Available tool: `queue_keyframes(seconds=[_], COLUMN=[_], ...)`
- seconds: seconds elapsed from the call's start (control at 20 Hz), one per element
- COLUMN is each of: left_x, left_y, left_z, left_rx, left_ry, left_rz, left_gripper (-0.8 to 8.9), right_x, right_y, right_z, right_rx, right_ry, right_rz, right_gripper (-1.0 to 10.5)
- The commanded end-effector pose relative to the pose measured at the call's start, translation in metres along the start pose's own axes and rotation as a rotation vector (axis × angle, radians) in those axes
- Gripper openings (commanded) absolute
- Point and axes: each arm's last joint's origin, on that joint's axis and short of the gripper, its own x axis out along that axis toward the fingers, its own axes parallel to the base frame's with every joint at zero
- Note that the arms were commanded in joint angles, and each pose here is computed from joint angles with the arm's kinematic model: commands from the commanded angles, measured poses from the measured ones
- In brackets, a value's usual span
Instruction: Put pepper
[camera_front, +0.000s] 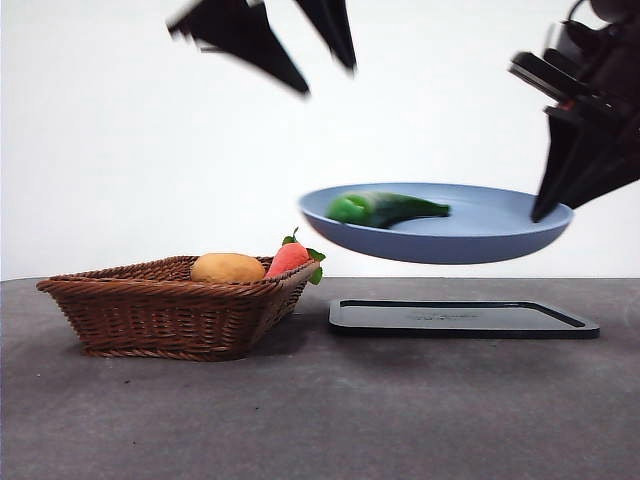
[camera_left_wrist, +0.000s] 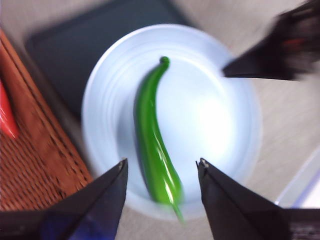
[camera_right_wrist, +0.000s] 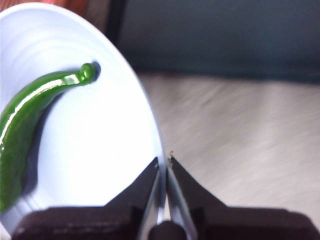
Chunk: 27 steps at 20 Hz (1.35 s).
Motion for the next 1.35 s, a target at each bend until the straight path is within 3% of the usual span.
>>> queue_keyframes(seconds=[0.05,0.35,0.6,0.85,1.2,1.35], left_x=[-0.030,-0.094,-0.112,-0.112,-0.112,-0.112], left_y=[-0.007,-0.011,-0.011,-0.011,-0.011,-0.011], left_z=[0.005,-0.001,-0.005,-0.005,-0.005,-0.005], left_rx=[0.041,0.073,0.077,0.077,0.077,0.076], left_ry=[-0.090,-0.240,-0.280,-0.281,-0.281,-0.281], left_rz=[-0.021,-0.044,-0.051,-0.050,-0.050,-0.049], left_gripper=[2.47,2.47,2.47,2.47,2.47,2.47], right_x=[0.006,0.040,0.075,0.098,0.110,0.109], right_y=[-0.017,-0.058,-0.080,-0.092,-0.098,-0.098], right_z=[0.012,0.057,0.091,0.108,0.103,0.101], right_rx=[0.057,0.152,0.178,0.194,0.211,0.219], right_ry=[-0.020,0.009,0.022,0.009,0.048,0.065], right_rz=[-0.023,-0.068,-0.097,-0.094,-0.095,-0.096], right_gripper=[0.0,0.0,0.0,0.0,0.0,0.9])
